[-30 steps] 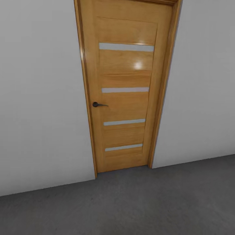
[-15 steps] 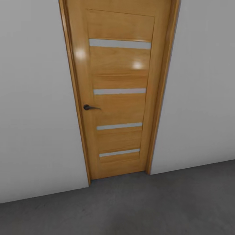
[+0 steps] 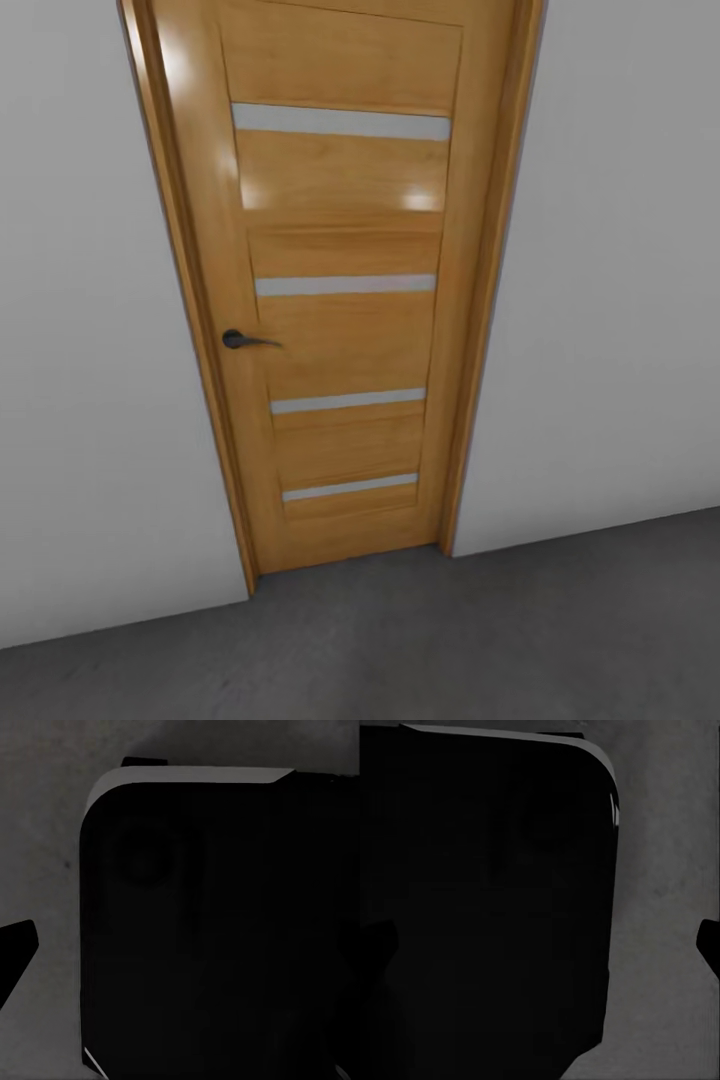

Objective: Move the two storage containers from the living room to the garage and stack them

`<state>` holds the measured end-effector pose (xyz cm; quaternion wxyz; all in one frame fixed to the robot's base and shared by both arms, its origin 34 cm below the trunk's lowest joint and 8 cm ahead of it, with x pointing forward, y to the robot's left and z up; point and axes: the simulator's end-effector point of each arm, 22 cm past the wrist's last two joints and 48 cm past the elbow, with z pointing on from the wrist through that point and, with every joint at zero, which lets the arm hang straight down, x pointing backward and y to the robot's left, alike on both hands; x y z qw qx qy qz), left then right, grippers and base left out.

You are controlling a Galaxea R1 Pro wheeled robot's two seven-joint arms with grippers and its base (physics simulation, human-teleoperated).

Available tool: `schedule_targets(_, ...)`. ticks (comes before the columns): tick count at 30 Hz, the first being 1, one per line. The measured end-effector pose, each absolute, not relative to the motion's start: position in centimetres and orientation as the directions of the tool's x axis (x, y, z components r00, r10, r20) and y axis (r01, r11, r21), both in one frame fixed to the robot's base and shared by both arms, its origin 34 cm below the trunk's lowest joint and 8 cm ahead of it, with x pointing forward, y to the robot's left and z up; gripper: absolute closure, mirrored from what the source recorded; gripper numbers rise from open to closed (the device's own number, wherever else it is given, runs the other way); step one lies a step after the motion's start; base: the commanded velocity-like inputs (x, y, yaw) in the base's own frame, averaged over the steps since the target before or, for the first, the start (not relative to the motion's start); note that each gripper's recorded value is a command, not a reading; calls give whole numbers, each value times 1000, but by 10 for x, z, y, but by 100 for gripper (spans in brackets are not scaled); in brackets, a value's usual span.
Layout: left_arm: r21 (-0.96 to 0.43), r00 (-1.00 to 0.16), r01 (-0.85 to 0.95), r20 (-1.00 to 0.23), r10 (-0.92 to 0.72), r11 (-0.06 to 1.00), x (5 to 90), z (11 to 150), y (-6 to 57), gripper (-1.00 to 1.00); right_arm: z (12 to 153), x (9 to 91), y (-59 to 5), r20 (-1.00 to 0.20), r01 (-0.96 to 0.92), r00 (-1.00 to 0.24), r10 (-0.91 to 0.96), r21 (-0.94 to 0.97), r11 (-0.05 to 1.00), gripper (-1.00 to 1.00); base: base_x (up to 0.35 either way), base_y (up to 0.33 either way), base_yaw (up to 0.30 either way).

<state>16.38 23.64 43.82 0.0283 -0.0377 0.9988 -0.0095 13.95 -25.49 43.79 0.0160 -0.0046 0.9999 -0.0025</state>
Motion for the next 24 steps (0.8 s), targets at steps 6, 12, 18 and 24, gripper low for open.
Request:
schedule_targets(6, -21, -996, -75, -56, -76, 997, 164, 438, 236, -100, 438, 140, -255, -34, -11, -999, -11, -6, 1000, -100, 301, -187, 153)
schedule_targets(12, -21, -996, -75, -56, -76, 997, 164, 438, 236, -100, 438, 140, -256, -34, -11, -999, -12, -7, 1000, -100, 297, -190, 257)
schedule_targets(18, -21, -996, -74, -57, -75, 997, 164, 438, 236, -100, 438, 140, -256, -34, -11, -999, -11, -7, 1000, -100, 285, -191, 266)
schedule_targets(24, -21, -996, -74, -57, -75, 997, 164, 438, 236, -100, 438, 140, -256, -35, -9, -999, -9, -7, 1000, -100, 274, -192, 267)
